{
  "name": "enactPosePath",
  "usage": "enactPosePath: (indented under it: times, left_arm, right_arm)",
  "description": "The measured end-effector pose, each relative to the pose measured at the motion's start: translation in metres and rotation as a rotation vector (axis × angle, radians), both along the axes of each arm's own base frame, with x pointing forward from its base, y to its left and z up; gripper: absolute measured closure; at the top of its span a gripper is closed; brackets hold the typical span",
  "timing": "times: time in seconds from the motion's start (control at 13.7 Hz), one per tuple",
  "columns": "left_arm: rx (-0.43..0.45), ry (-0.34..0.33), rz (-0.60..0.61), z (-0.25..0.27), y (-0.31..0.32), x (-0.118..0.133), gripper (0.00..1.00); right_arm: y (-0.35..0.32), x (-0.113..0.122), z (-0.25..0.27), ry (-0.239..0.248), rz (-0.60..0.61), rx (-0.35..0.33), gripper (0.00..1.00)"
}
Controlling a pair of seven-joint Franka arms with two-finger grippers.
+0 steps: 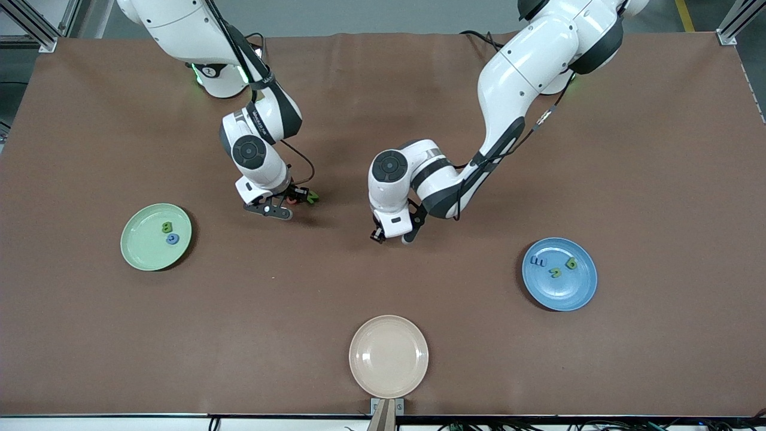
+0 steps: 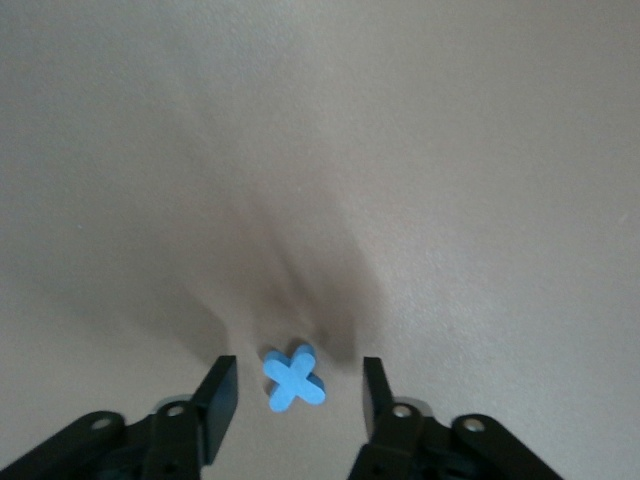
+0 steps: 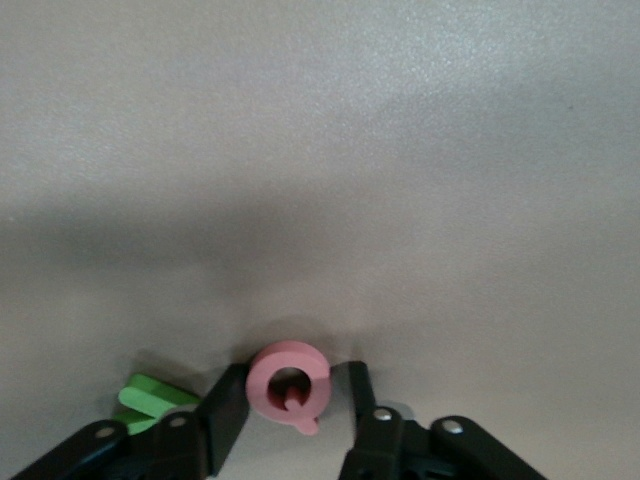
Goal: Sort upper and lower case letters into plates
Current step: 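Grasp the pink Q with the right gripper while the left gripper grasps x, then place the Q on the green plate while the left gripper places x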
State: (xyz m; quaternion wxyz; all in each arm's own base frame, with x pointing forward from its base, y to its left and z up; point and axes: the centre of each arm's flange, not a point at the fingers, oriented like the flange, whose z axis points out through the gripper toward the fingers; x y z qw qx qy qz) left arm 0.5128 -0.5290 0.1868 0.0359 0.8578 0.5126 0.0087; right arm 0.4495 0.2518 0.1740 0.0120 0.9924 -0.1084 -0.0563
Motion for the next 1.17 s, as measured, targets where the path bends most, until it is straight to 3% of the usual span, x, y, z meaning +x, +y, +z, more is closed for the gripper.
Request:
enactPosePath:
  times: [0.07, 0.59, 0.81, 1.03, 1.17]
  left_arm:
    - [-0.001, 0.001, 0.0, -0.001, -0.001, 0.0, 0.48]
    - [-0.001, 0.015, 0.008, -0.009, -0.001, 0.0, 0.49]
    - [-0.005, 0.025, 0.018, -0.011, 0.0, 0.0, 0.53]
    - [-0.008, 0.029, 0.023, -0.011, 0.0, 0.001, 0.74]
    - [-0.008, 0.029, 0.023, -0.011, 0.0, 0.001, 0.74]
  right_arm:
    - [0.0, 0.0, 0.001, 0.0, 0.0, 0.0, 0.61]
    - [-0.001, 0.0, 0.003, 0.003, 0.001, -0.001, 0.63]
    - [-0.007, 0.003, 0.019, 0.045, 0.031, -0.016, 0.63]
    - [-0.068, 0.031, 0.08, 0.073, 0.123, 0.016, 0.63]
    - [-0.144, 0.049, 0.114, 0.066, 0.196, 0.059, 0.63]
